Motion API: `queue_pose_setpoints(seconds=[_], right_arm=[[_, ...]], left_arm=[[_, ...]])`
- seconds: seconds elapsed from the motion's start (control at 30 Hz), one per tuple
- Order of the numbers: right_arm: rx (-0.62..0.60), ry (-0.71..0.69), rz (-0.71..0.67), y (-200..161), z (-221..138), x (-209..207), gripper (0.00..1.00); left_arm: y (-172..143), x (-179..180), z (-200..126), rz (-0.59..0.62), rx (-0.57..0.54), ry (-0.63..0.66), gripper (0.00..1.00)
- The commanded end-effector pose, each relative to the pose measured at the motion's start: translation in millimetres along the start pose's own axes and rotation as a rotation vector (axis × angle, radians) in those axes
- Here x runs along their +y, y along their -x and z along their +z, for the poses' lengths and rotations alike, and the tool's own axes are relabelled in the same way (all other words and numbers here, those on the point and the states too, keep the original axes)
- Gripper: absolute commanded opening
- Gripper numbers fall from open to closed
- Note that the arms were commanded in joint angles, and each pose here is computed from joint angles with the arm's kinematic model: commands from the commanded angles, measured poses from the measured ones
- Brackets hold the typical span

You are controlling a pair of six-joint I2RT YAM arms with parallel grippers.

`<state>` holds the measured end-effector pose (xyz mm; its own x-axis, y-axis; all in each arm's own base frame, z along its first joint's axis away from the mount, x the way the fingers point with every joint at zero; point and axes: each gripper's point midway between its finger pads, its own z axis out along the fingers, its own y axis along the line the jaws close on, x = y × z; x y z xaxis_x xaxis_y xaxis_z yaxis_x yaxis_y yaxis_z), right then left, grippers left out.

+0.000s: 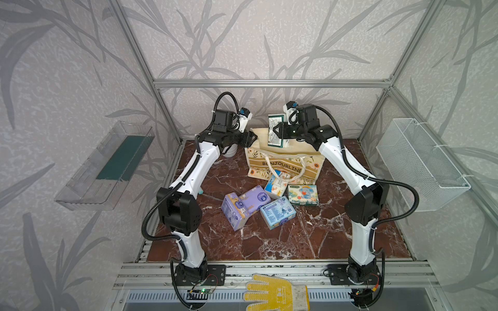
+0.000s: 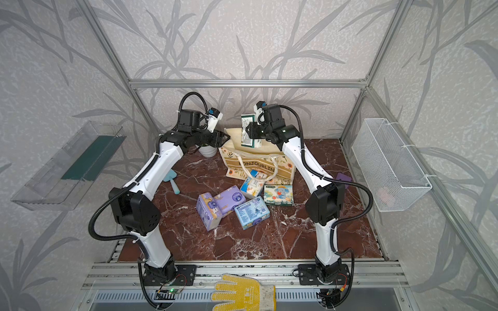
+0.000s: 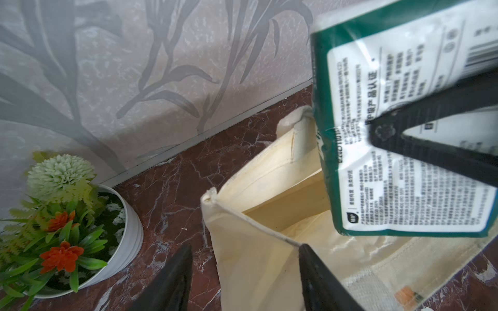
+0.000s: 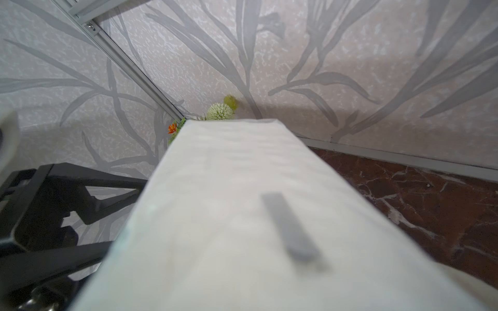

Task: Put tissues into the canvas bag
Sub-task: Place the pack of facial tissues in the canvas bag.

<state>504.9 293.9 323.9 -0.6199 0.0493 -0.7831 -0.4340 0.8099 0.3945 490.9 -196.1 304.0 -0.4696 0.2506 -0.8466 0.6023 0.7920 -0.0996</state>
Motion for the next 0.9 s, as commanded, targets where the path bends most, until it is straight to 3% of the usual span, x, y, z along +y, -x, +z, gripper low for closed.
queue_pose_setpoints(seconds=[0.0,0.47,0.73,0.87], right_arm=[[0.019,0.014,0.012,0,-8,6,0.38],[0.015,-0.004,-0.017,-11,-16,1,0.37],[0.049,0.017,0.007,-23,-10,0,0.36],[0.056,0.023,0.015,-25,-9,1,0.36]], left_arm=[[-6,-7,0,0.043,0.037,-0.026,0.61],[8,-23,-20,0.056,-0.020,-0.074,0.62],[-22,-27,-4,0.070,0.088,-0.106,0.61],[-27,-12,5,0.060,0.121,-0.036,0.57]])
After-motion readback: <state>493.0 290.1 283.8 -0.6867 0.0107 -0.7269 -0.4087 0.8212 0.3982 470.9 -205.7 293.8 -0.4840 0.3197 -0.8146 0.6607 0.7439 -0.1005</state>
